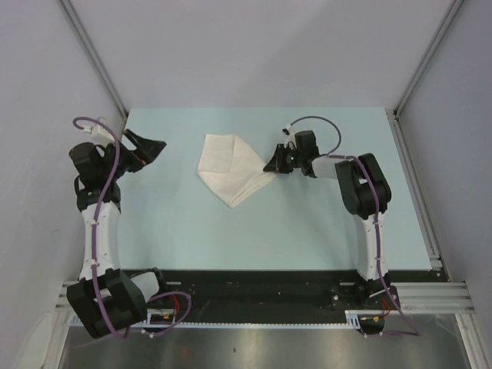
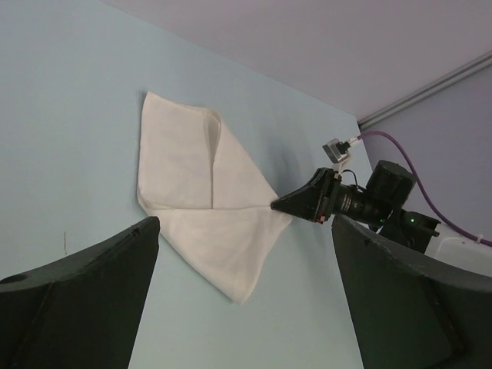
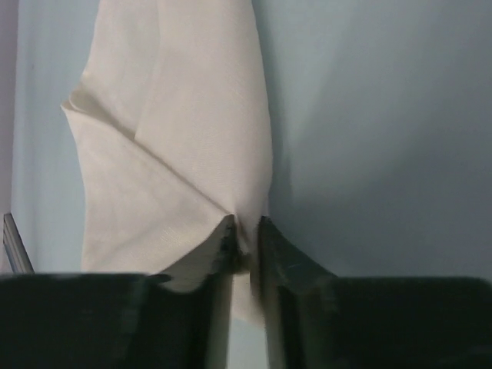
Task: Fold the napkin, place the utensils inside, and roll it up
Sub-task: Roll the napkin with the utensil
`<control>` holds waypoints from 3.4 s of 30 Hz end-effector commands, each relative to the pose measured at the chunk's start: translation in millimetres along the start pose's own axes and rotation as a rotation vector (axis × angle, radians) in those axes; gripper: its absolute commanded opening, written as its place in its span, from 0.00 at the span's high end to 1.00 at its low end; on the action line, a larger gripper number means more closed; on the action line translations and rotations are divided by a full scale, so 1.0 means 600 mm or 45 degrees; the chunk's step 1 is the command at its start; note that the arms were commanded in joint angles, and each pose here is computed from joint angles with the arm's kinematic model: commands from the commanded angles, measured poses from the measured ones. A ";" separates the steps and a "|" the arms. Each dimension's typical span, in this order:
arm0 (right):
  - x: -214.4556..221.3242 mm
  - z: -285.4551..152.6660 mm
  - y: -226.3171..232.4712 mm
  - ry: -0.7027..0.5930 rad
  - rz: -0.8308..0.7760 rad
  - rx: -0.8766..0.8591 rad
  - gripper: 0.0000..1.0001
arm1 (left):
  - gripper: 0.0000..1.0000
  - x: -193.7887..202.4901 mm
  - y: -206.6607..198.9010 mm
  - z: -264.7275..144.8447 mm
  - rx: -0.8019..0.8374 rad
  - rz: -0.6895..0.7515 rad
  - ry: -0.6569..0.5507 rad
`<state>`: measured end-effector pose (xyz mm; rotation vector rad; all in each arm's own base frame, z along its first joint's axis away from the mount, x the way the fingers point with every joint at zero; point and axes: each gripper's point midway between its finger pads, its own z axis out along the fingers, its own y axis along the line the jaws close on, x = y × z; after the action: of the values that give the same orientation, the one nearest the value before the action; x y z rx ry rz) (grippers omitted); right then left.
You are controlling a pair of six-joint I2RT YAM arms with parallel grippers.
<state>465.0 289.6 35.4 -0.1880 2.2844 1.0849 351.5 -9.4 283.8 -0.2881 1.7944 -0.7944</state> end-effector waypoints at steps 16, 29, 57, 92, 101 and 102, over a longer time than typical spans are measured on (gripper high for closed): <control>0.174 -0.172 0.020 -0.124 0.197 0.313 1.00 | 0.03 0.231 -0.080 0.036 0.106 -0.099 0.227; 0.291 -0.251 0.028 -0.122 0.257 0.346 0.53 | 0.14 0.465 -0.057 0.023 0.080 -0.307 0.557; 0.291 -0.263 0.027 -0.086 0.227 0.357 0.66 | 0.41 0.589 -0.014 -0.004 -0.034 -0.322 0.772; 0.218 -0.288 0.225 -0.272 -0.871 0.278 0.20 | 1.00 0.575 -0.066 0.028 0.077 -0.312 0.980; 0.265 -0.195 0.328 -0.413 -1.288 0.379 0.20 | 1.00 0.562 -0.053 0.031 0.077 -0.394 1.009; 0.275 -0.179 0.333 -0.418 -1.325 0.375 0.20 | 1.00 0.562 -0.052 0.030 0.078 -0.398 1.011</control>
<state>192.3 332.2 90.4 -0.9587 1.8127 0.3224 231.0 -222.2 36.7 -0.2808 2.5191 -1.2489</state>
